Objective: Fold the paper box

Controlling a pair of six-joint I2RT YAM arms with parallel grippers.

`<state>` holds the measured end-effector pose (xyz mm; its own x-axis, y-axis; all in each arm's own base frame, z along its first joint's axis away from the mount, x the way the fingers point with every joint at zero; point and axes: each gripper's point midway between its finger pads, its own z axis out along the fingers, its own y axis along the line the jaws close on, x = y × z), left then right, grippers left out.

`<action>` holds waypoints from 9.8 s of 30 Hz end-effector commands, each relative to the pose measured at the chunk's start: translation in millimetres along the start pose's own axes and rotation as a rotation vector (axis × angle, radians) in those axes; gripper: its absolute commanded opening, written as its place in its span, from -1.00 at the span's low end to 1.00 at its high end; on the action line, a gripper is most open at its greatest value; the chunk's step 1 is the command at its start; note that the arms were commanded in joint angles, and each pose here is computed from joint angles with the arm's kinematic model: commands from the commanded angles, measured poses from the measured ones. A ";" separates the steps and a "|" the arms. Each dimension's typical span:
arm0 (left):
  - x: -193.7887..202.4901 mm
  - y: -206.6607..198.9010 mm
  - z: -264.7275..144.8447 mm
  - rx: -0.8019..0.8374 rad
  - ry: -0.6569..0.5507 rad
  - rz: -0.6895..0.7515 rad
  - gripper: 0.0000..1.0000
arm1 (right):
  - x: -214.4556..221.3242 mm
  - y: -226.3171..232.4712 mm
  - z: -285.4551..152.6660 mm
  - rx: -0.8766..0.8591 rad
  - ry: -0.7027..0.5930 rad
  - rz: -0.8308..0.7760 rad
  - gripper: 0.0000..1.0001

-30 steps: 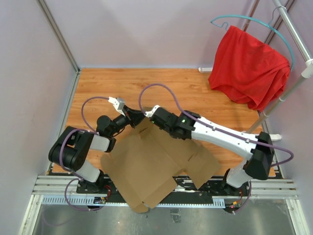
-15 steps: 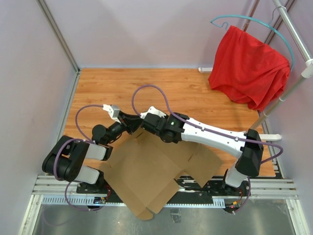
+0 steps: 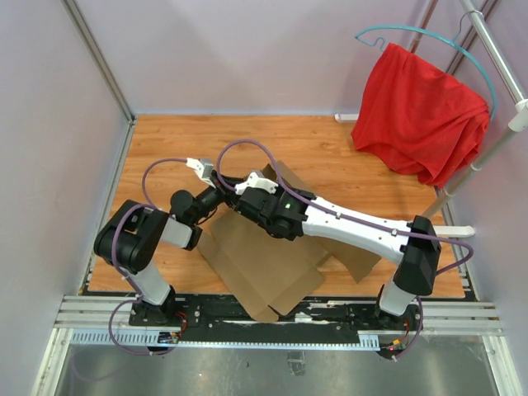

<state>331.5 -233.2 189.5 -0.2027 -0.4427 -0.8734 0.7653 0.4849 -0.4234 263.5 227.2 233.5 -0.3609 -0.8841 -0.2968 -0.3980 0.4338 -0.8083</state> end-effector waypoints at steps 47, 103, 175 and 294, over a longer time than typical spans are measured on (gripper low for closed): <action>-42.7 5.8 -58.9 -0.138 -0.241 0.061 0.03 | 23.8 44.5 9.0 -0.017 0.052 -0.090 -0.98; 33.6 -14.2 38.1 0.177 -0.047 0.189 -0.50 | 14.7 73.5 -6.0 -0.201 0.038 -0.110 -0.98; -9.2 63.7 -107.3 -1.030 -0.213 0.564 -0.99 | 75.8 -32.9 91.7 -0.475 -0.314 0.952 0.19; 31.6 55.8 -97.0 -0.952 0.059 0.372 -0.11 | 70.3 42.7 134.5 -0.659 -0.072 1.016 -0.31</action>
<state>290.2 -140.4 100.4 -0.1828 -0.0610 -0.9813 0.0429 0.9966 -0.0699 335.4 158.8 111.5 -0.7189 -0.0990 -0.6880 -0.3168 0.9277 0.1975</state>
